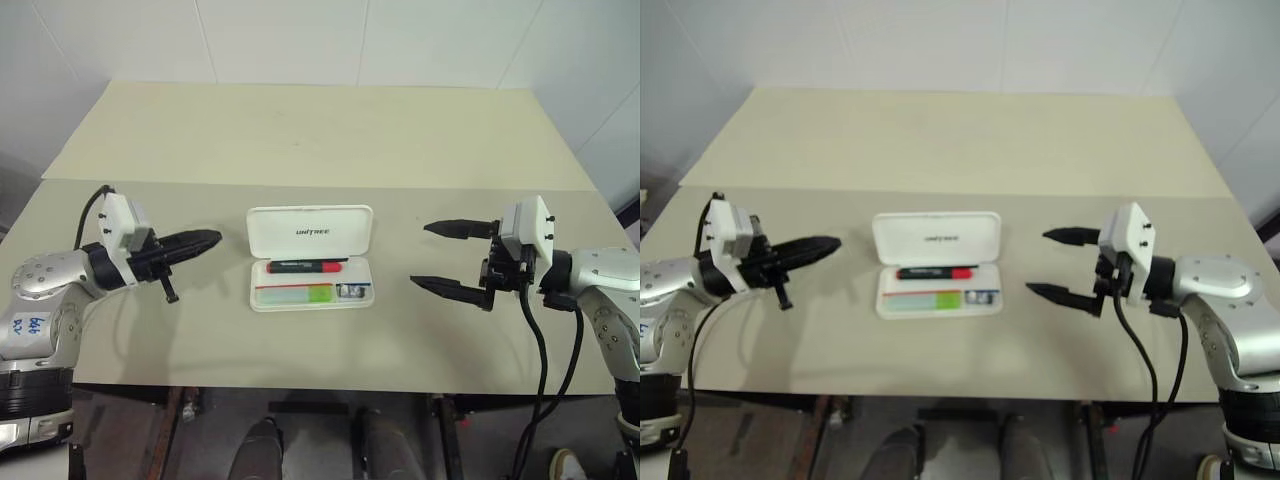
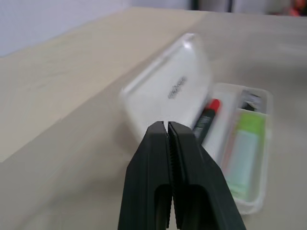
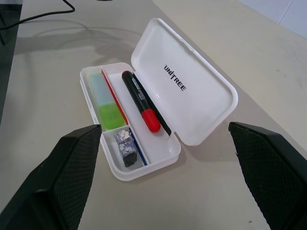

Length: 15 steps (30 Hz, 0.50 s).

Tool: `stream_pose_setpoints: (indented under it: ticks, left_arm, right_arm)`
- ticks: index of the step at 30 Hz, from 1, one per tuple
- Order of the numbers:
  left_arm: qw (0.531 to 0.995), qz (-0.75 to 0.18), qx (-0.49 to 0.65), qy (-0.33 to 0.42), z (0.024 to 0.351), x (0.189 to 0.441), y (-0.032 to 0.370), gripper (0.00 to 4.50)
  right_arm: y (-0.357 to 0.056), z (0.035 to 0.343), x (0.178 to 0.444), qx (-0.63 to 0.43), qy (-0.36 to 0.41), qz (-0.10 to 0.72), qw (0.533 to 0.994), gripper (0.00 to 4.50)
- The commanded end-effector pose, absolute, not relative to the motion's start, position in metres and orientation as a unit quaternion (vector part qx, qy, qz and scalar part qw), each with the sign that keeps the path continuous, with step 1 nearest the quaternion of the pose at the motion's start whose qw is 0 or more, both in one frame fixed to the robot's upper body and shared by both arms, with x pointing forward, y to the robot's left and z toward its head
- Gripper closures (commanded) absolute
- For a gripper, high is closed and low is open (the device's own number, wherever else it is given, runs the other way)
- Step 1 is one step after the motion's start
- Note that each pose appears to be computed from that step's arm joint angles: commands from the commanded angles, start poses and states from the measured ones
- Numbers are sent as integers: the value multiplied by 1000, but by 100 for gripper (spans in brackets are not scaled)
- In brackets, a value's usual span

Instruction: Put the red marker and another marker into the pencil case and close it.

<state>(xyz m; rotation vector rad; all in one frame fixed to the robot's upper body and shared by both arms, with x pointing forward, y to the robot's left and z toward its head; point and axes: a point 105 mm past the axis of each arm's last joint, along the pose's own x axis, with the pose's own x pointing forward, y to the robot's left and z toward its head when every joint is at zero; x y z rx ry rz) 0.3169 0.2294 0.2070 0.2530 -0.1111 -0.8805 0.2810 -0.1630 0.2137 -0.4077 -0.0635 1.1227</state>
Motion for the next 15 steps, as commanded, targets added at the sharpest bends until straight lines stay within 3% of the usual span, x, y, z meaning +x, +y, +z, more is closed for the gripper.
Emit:
stream_pose_setpoints:
  ticks: [1,15]
  left_arm:
    - [912,-389,112,-66,217,325,239,445]
    - [930,-354,102,-6,190,387,201,445]
  right_arm:
    - [-160,223,275,-214,-50,526,821,0]
    - [-157,223,273,-214,-58,514,829,0]
